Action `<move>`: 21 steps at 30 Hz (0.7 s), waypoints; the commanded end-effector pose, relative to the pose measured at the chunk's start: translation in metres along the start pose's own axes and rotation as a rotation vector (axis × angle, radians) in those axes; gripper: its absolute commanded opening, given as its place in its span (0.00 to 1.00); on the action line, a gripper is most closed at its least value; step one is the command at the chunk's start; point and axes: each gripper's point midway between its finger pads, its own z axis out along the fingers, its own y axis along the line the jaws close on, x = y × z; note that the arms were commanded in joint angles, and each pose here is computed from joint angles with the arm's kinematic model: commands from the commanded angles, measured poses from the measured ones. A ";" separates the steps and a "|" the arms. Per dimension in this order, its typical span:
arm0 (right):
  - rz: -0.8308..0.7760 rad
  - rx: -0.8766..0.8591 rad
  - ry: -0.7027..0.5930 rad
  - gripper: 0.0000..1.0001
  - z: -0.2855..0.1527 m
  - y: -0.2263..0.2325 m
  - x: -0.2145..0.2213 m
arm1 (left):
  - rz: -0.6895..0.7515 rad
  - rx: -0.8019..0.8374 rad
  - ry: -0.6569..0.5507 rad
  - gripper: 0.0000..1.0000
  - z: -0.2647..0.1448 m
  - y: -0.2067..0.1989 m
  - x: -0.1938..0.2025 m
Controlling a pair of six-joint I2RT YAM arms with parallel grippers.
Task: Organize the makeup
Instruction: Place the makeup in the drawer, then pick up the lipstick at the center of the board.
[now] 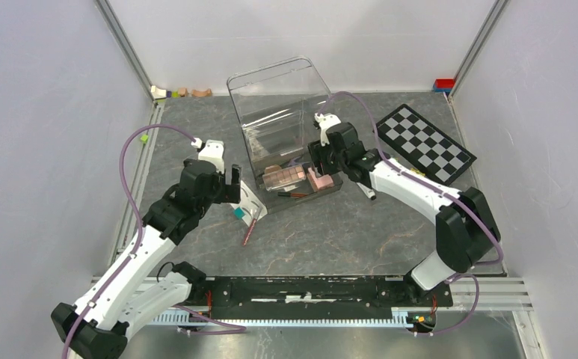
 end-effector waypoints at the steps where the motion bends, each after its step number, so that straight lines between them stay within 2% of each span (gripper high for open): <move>1: -0.020 -0.048 -0.135 0.65 -0.040 0.009 -0.047 | -0.050 -0.014 -0.049 1.00 0.000 0.002 -0.012; 6: 0.021 -0.037 -0.184 0.66 -0.079 0.002 -0.037 | -0.058 -0.027 -0.041 1.00 0.003 0.003 -0.014; 11: 0.118 -0.024 -0.247 0.65 -0.106 -0.010 0.005 | -0.079 -0.036 -0.023 1.00 0.003 0.004 -0.008; 15: 0.128 -0.004 -0.210 0.66 -0.116 -0.018 0.035 | -0.120 0.008 0.042 0.99 0.000 -0.007 -0.003; 21: 0.146 0.004 -0.134 0.67 -0.122 -0.024 0.081 | -0.305 0.082 0.163 0.93 -0.006 -0.029 0.023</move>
